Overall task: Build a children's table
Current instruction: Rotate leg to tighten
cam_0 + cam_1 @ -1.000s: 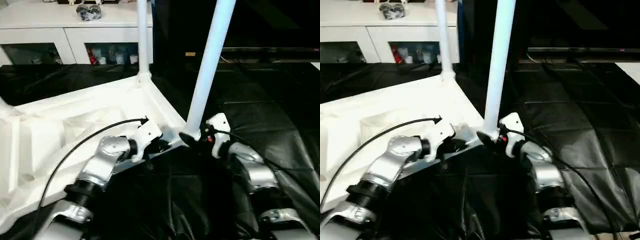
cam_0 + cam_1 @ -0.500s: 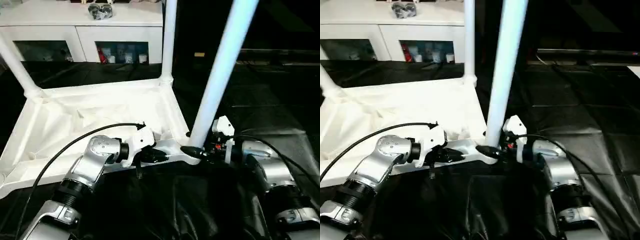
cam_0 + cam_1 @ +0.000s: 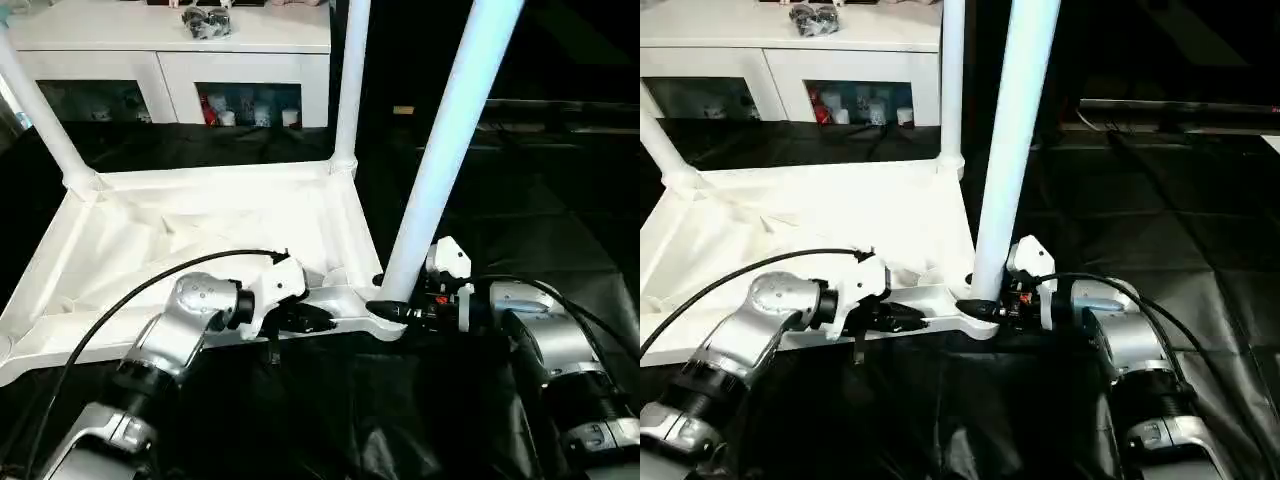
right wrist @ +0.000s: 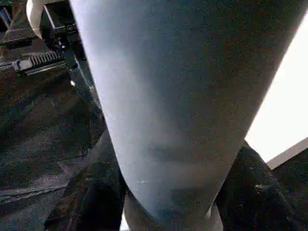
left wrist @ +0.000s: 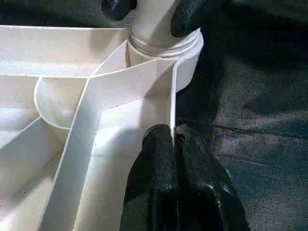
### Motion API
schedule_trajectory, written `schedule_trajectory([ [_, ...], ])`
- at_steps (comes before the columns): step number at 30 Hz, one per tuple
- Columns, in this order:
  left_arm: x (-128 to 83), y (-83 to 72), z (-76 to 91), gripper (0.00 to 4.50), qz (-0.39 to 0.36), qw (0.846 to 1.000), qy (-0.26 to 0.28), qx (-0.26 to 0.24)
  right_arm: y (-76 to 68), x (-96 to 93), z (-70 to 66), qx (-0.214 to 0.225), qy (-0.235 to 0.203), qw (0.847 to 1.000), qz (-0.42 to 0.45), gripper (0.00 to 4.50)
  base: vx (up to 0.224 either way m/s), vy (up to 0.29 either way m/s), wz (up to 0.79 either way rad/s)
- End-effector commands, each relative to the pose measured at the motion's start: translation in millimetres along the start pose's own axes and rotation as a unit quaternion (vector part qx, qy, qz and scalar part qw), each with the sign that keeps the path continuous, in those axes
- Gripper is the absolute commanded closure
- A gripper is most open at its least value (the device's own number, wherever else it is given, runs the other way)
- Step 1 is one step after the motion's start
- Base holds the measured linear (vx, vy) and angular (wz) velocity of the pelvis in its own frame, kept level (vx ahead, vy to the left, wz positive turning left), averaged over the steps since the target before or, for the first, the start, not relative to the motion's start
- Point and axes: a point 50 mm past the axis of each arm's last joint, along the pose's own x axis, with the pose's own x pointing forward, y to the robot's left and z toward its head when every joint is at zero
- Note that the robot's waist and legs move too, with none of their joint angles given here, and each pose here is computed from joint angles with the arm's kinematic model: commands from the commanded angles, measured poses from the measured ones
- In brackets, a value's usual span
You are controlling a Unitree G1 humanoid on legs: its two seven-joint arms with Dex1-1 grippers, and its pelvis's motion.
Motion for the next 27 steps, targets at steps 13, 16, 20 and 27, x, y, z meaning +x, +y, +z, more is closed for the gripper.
schedule_trajectory([
  [13,49,14.7,42.1,4.50,0.154,0.987,-0.053,-0.006,17.2,68.2,-30.8,0.113,-0.026,0.974,-0.196,2.53,0.000,0.000,0.00],
  [16,60,16.7,51.1,4.50,0.180,0.982,-0.056,-0.004,7.4,85.9,-24.9,0.147,-0.022,0.948,-0.283,2.53,0.000,0.000,0.00],
  [20,62,13.5,53.6,4.50,0.170,0.983,-0.064,0.001,3.4,94.5,-8.6,0.135,-0.051,0.951,-0.274,1.97,0.000,0.000,0.00],
  [27,48,14.1,43.7,4.50,0.153,0.986,-0.060,0.011,-0.1,84.7,-5.2,0.109,-0.050,0.967,-0.227,1.37,0.000,0.000,0.00],
])
